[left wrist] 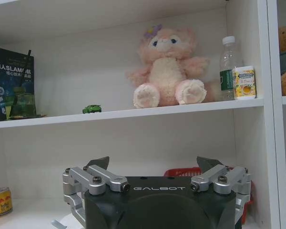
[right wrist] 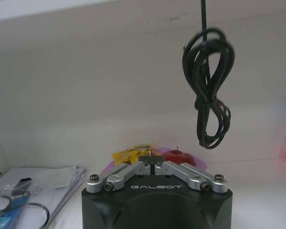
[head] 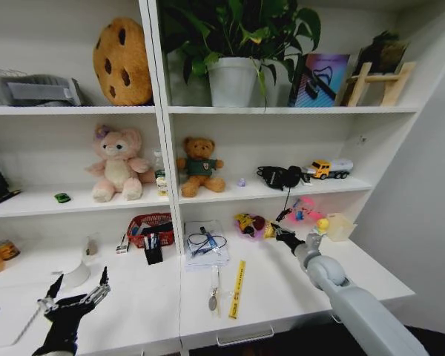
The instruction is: Organize the objects on the table.
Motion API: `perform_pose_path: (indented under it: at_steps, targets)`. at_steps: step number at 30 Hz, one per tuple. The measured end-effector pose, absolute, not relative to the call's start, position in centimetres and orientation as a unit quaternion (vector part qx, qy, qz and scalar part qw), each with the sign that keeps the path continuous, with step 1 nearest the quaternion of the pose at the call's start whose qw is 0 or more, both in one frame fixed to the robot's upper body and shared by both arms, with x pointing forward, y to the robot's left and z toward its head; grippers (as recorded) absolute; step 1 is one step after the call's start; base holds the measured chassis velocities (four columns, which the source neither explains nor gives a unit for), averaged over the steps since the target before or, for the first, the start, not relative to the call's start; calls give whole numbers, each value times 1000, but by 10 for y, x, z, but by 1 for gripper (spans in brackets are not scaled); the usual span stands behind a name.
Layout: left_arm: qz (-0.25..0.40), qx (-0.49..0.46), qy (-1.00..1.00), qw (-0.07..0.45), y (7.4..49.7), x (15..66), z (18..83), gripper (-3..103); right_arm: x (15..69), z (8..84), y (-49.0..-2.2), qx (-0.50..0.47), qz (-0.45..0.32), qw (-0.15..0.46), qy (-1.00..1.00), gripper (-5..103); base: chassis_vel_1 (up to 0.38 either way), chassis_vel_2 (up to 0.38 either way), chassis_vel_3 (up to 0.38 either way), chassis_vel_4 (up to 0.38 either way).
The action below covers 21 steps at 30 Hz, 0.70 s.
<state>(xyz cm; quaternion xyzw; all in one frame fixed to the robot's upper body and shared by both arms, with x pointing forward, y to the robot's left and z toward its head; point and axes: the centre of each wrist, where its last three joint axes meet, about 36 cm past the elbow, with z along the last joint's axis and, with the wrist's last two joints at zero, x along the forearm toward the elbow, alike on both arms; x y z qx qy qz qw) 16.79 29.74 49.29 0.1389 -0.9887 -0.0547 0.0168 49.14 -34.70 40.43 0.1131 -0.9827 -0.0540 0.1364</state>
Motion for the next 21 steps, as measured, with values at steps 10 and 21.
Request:
perform_pose_path:
  at_steps: [10,21]
  targets:
    - [-55,139,-989,17,297,168,493,100,548,401,-334,119,-34,127,-984,0,0,0,0,0]
    - [-55,139,-989,17,297,168,493,100,567,367,-330,117,1,132,-984,0,0,0,0,0]
